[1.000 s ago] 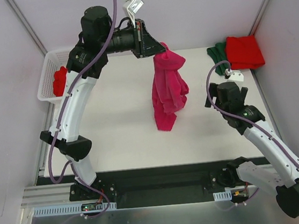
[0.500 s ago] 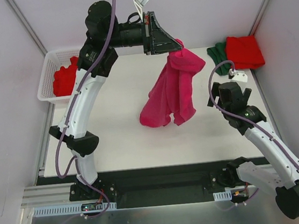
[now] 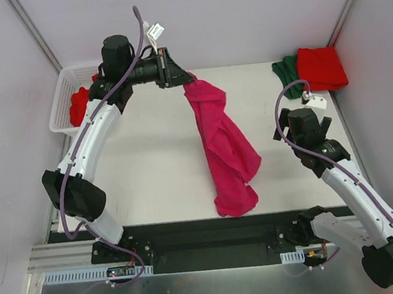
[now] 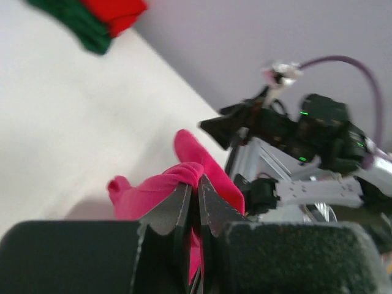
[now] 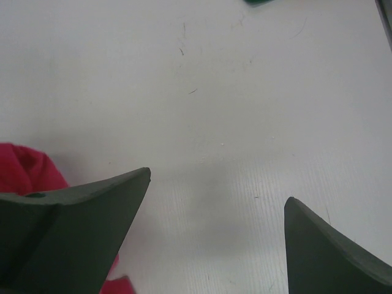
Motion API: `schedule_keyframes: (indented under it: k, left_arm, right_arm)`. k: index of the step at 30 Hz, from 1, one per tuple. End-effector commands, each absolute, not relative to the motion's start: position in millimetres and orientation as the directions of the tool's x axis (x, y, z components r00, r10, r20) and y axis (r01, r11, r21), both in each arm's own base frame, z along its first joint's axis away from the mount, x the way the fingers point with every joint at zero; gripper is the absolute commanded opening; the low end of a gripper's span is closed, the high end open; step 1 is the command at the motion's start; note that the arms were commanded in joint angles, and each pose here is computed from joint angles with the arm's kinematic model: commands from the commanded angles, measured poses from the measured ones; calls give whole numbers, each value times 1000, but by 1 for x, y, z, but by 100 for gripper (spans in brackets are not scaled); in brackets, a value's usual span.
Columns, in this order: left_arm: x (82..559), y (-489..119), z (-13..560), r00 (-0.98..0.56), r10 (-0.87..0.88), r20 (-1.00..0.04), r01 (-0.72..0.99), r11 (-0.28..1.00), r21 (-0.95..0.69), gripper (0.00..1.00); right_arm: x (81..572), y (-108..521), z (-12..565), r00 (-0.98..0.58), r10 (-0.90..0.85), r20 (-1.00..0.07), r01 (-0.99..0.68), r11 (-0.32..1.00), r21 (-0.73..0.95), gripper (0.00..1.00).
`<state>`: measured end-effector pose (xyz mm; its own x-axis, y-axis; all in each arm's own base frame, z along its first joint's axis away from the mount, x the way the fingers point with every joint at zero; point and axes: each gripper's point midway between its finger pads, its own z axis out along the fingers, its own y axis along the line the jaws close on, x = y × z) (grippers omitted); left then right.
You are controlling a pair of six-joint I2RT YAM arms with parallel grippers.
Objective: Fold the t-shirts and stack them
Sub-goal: Move the tshirt to the center of the board
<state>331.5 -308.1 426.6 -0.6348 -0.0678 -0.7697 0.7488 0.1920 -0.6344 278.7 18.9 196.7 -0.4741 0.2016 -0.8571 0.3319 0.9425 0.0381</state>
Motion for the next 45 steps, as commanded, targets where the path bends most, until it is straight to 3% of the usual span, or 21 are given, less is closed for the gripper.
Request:
schedule_keyframes:
  k: [1,2,3,6,13,17,20,29,37,45]
  left_arm:
    - [365,-271,397,-538,-114,-835,743,404,-534,7]
    - [372,-267,380,-554,-104,-826,721,436,-538,19]
    - [378,-262,365,-558,-80,-826,705,480,-522,54]
    - [391,-258,335,-597,-51,-800,656,543,-524,99]
    - [394,-260,317,-635,-38,-772,634,545,-549,99]
    - [367,-287,298,-693,24,-720,644,469,-604,99]
    - [339,-313,261,-711,116,-694,650,485,-585,99]
    - [287,-309,146,-796,230,-560,536,697,-476,99]
    - [290,-290,106,-787,201,-583,481,792,-377,99]
    - [292,-325,117,-766,200,-611,530,735,-424,99]
  right_arm:
    - [281,16,201,-451,219,-865,351,935,53,96]
    - [281,17,201,-453,214,-865,347,937,49,96]
    - [282,17,201,-453,215,-865,346,937,52,96]
    - [283,19,200,-457,216,-863,341,939,55,96]
    - [285,22,192,-476,211,-854,328,943,50,96]
    - [287,24,190,-483,208,-851,321,946,49,96]
    - [289,26,190,-487,209,-848,316,947,52,96]
    - [290,27,192,-485,210,-849,310,949,58,96]
    - [290,31,188,-499,213,-840,295,953,67,96]
    - [287,30,184,-511,208,-834,296,953,57,96]
